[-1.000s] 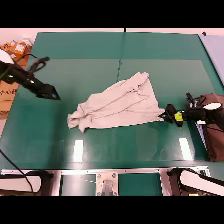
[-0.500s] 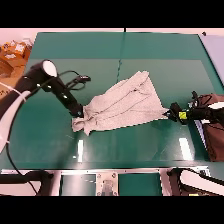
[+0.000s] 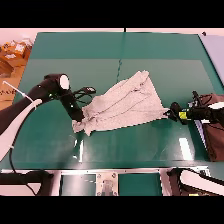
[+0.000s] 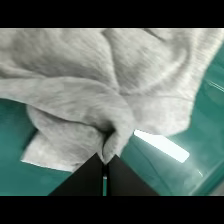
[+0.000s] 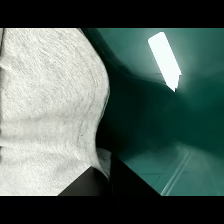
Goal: Fold the shirts.
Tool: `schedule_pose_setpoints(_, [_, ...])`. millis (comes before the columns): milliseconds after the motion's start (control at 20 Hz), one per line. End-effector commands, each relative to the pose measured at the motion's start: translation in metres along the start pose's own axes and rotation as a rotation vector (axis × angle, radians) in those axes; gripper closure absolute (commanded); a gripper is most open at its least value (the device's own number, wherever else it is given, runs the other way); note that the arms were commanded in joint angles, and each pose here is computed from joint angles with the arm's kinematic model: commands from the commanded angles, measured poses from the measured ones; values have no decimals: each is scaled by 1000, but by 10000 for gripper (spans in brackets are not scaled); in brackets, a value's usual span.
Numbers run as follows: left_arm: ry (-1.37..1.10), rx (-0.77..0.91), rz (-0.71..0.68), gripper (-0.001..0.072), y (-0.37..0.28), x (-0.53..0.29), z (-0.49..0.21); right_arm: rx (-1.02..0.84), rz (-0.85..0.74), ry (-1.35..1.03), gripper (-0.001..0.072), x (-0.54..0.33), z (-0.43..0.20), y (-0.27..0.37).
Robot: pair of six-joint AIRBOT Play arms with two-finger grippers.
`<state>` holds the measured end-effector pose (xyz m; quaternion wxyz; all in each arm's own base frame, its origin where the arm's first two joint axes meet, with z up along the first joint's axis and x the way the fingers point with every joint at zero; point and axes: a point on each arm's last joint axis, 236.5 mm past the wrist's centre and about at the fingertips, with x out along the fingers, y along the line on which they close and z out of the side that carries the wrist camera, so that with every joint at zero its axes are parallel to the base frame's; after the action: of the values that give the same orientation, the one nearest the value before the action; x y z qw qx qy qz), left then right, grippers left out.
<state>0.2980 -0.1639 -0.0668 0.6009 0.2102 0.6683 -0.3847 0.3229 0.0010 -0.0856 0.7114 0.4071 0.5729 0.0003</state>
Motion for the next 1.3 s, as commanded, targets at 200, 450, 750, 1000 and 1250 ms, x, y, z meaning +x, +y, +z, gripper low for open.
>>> schedule_pose_setpoints(200, [36,-159,268,684,66,-69,-28,-70,65,21,704,-26,8,36])
schedule_pose_setpoints(450, [-357,-299,283,684,54,-206,-15,-375,175,-305,704,-181,52,168])
schedule_pose_setpoints(750, [-1052,-379,584,683,-32,-457,-49,-705,312,-910,704,-427,-11,321])
schedule_pose_setpoints(1000, [-1501,-324,694,683,-128,-568,-111,-763,287,-1126,704,-497,-68,334])
schedule_pose_setpoints(1250, [-1494,-359,645,683,-129,-557,-112,-751,269,-1087,704,-485,-63,328])
